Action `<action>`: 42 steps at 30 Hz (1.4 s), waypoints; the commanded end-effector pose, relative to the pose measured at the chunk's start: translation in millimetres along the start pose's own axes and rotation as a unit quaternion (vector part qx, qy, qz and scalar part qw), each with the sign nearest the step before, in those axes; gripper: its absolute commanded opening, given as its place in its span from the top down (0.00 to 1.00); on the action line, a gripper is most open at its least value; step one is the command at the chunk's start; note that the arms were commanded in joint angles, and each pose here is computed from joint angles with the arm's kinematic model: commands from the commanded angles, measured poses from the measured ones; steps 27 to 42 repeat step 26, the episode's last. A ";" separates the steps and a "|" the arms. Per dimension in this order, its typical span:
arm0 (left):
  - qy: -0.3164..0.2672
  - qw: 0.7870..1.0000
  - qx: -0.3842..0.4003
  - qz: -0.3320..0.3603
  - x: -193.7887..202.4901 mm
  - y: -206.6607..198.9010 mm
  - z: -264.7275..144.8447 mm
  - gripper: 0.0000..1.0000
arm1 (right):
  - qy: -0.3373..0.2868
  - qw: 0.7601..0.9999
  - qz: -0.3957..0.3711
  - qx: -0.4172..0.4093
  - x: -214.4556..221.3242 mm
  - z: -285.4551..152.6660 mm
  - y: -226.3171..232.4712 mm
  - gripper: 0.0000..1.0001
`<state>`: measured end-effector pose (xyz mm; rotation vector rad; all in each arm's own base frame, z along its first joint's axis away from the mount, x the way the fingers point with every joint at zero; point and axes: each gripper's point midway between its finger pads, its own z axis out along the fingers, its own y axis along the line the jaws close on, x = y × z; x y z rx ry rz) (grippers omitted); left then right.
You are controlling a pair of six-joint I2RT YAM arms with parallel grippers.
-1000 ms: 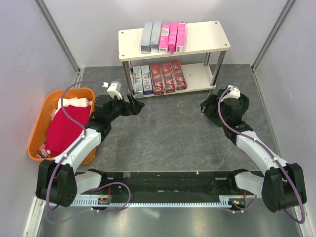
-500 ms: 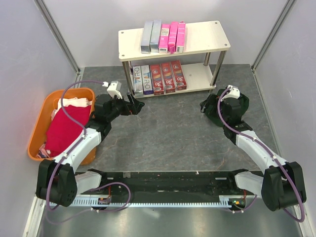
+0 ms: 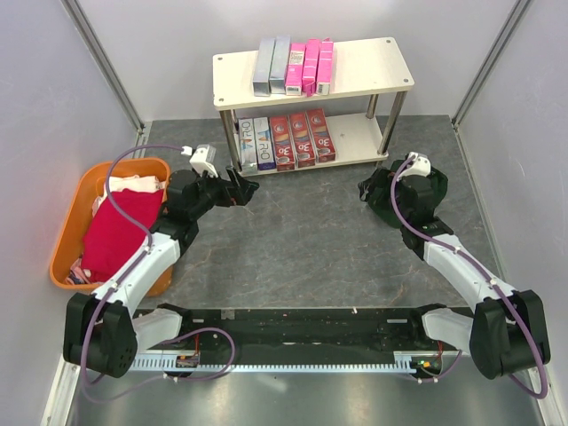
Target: Place and organize the toothpastes onto the shelf
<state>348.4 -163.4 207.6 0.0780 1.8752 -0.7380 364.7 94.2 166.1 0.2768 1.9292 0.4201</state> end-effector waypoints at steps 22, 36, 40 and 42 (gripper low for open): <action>-0.031 0.999 -0.016 0.031 -12.3 4.5 -7.5 0.00 | -0.072 0.997 -0.023 -0.017 -1.2 17.9 -6.1 0.02; -0.036 0.998 -0.022 0.047 -13.9 7.6 -8.0 0.00 | -0.099 0.994 -0.041 0.028 -10.2 13.4 -23.8 0.02; -0.036 0.998 -0.022 0.047 -13.9 7.6 -8.0 0.00 | -0.099 0.994 -0.041 0.028 -10.2 13.4 -23.8 0.02; -0.036 0.998 -0.022 0.047 -13.9 7.6 -8.0 0.00 | -0.099 0.994 -0.041 0.028 -10.2 13.4 -23.8 0.02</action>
